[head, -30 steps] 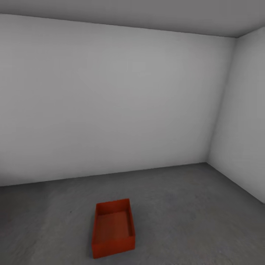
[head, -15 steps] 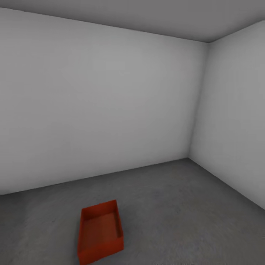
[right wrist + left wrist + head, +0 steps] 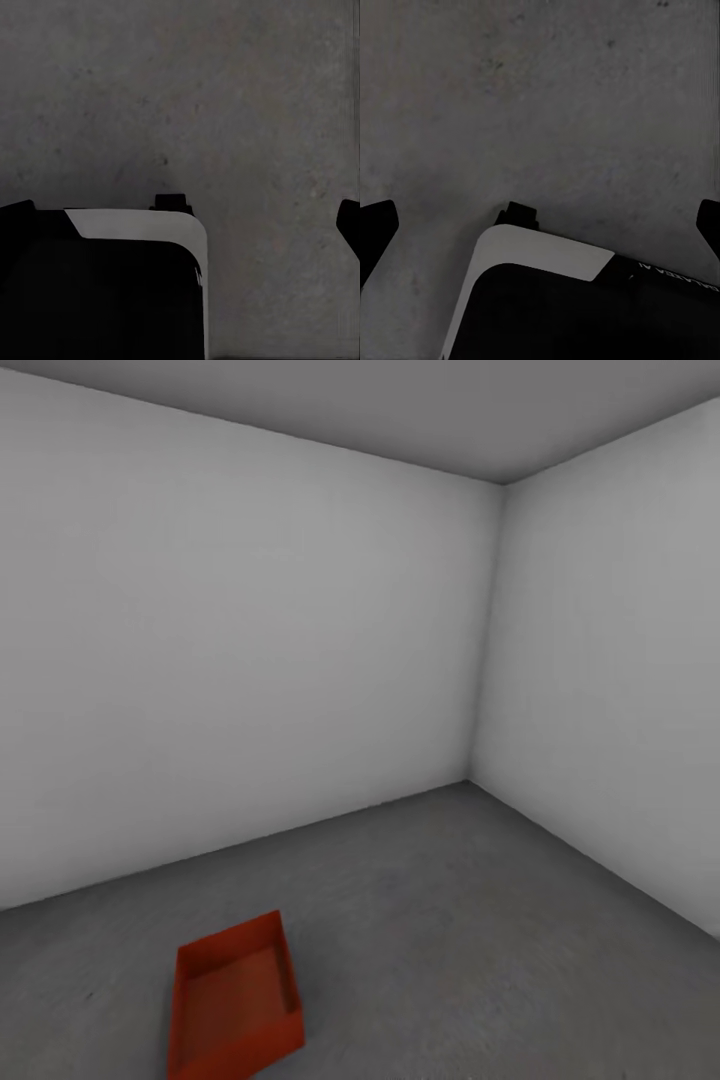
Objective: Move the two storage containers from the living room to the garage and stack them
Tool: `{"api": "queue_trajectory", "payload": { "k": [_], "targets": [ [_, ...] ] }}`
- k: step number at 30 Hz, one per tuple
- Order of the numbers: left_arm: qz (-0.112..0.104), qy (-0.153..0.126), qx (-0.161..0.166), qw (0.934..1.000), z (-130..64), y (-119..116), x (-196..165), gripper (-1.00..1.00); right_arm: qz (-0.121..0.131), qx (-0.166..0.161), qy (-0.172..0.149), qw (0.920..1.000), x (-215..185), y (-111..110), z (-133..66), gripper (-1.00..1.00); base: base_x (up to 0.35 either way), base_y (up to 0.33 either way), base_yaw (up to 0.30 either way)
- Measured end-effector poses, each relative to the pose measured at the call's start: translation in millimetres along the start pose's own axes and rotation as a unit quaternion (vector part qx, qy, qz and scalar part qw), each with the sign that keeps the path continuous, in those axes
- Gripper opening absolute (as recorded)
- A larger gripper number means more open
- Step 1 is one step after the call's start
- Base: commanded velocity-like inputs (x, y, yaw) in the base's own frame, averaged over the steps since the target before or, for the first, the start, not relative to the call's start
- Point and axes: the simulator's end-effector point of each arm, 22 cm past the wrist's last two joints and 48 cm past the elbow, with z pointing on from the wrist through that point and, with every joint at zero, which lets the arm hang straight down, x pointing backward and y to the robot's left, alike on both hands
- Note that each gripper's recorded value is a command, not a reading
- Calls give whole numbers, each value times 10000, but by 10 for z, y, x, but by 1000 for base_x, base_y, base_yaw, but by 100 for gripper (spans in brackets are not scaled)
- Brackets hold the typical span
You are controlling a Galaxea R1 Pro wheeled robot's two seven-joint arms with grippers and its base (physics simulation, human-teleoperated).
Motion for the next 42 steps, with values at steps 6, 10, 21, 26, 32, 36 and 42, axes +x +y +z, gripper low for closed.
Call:
{"api": "queue_trajectory", "payload": {
  "k": [6,10,21,26,32,36,42],
  "targets": [
    [1,-1,-4,10000,0,6,-2,100,0,0,0,10000,1,0,0,100,0,0,-284],
    [-1,-1,-4,10000,0,7,-2,100,0,0,-1,10000,-2,0,0,100,0,0,-288],
    [-3,-1,-5,10000,0,7,-2,100,0,0,0,10000,0,0,0,100,0,0,-292],
    [-1,-1,-5,10000,0,7,-2,100,0,0,0,10000,-1,0,0,100,0,0,-293],
    [2,1,4,10000,0,-6,2,100,0,0,4,10000,2,0,0,100,0,0,-293],
    [2,4,12,10000,-1,-19,6,100,-1,0,19,10000,9,0,0,100,0,0,-293],
    [15,7,24,10000,-2,-38,12,100,-1,7,28,10000,10,-11,1,100,0,0,-293]
  ]
}}
